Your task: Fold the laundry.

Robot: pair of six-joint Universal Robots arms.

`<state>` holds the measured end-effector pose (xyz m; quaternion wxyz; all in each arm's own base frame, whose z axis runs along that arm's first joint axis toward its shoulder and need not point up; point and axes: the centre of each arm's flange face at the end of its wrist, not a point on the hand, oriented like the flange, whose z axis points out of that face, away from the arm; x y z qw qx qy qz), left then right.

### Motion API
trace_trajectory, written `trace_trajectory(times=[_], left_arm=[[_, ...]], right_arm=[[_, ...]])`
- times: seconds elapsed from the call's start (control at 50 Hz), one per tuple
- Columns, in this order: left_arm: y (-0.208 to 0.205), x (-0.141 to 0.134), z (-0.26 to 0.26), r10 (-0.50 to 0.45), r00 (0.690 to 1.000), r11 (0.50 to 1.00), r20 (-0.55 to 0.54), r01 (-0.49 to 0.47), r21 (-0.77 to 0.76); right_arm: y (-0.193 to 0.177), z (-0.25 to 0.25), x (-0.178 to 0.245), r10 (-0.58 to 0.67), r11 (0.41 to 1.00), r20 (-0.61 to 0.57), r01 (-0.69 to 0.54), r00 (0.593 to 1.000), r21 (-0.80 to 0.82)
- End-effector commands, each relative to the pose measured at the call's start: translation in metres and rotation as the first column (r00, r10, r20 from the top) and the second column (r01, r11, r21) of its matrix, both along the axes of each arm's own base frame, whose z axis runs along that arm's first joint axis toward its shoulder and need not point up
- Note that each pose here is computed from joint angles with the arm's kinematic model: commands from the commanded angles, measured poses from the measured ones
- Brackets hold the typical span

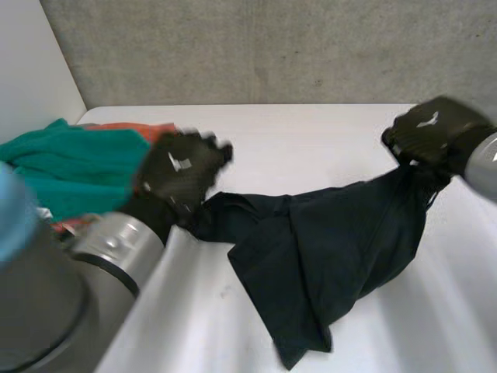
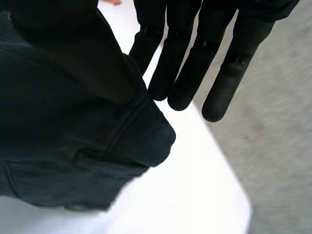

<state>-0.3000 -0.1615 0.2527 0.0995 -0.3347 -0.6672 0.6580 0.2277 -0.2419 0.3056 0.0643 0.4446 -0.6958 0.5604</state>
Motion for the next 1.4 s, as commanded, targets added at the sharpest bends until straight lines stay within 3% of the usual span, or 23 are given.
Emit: trace_trajectory(times=[0.02, 0.16, 0.42, 0.74, 1.02, 1.12, 1.2, 1.32, 1.4], left_arm=[[0.024, -0.011, -0.042, -0.030, 0.997, 0.965, -0.078, 0.049, 0.258], [0.054, -0.021, -0.068, -0.151, 0.983, 0.876, -0.101, 0.180, 0.448], [0.078, -0.042, -0.109, -0.276, 0.960, 0.814, -0.055, 0.263, 0.518], [0.075, -0.059, -0.121, -0.296, 0.954, 0.827, -0.053, 0.284, 0.485], [0.086, -0.067, -0.137, -0.267, 0.959, 0.896, 0.098, 0.210, 0.391], [0.079, -0.067, -0.112, -0.213, 0.974, 0.928, 0.073, 0.179, 0.326], [0.069, -0.059, -0.049, -0.153, 0.987, 0.966, -0.042, 0.159, 0.206], [0.037, -0.016, 0.040, -0.035, 0.989, 0.999, -0.145, 0.033, -0.012], [0.034, 0.008, 0.082, 0.002, 0.986, 0.987, -0.165, -0.028, -0.157]], right_arm=[[-0.020, -0.022, 0.003, -0.083, 0.996, 0.003, 0.083, 0.997, -0.014], [-0.023, -0.030, 0.002, -0.101, 0.995, 0.005, 0.101, 0.995, -0.021], [-0.028, -0.034, 0.003, -0.110, 0.993, 0.034, 0.111, 0.993, -0.033], [-0.026, -0.046, -0.001, -0.117, 0.993, 0.018, 0.117, 0.993, 0.004], [-0.026, -0.048, -0.001, -0.117, 0.993, 0.021, 0.117, 0.993, -0.001], [-0.024, -0.041, -0.002, -0.119, 0.993, 0.021, 0.119, 0.993, -0.018], [-0.016, -0.023, -0.006, -0.115, 0.991, 0.018, 0.116, 0.993, -0.066], [0.009, 0.003, -0.014, -0.086, 0.991, -0.073, 0.078, 0.994, -0.104], [0.026, 0.025, -0.025, -0.088, 0.987, -0.136, 0.068, 0.987, -0.149]])
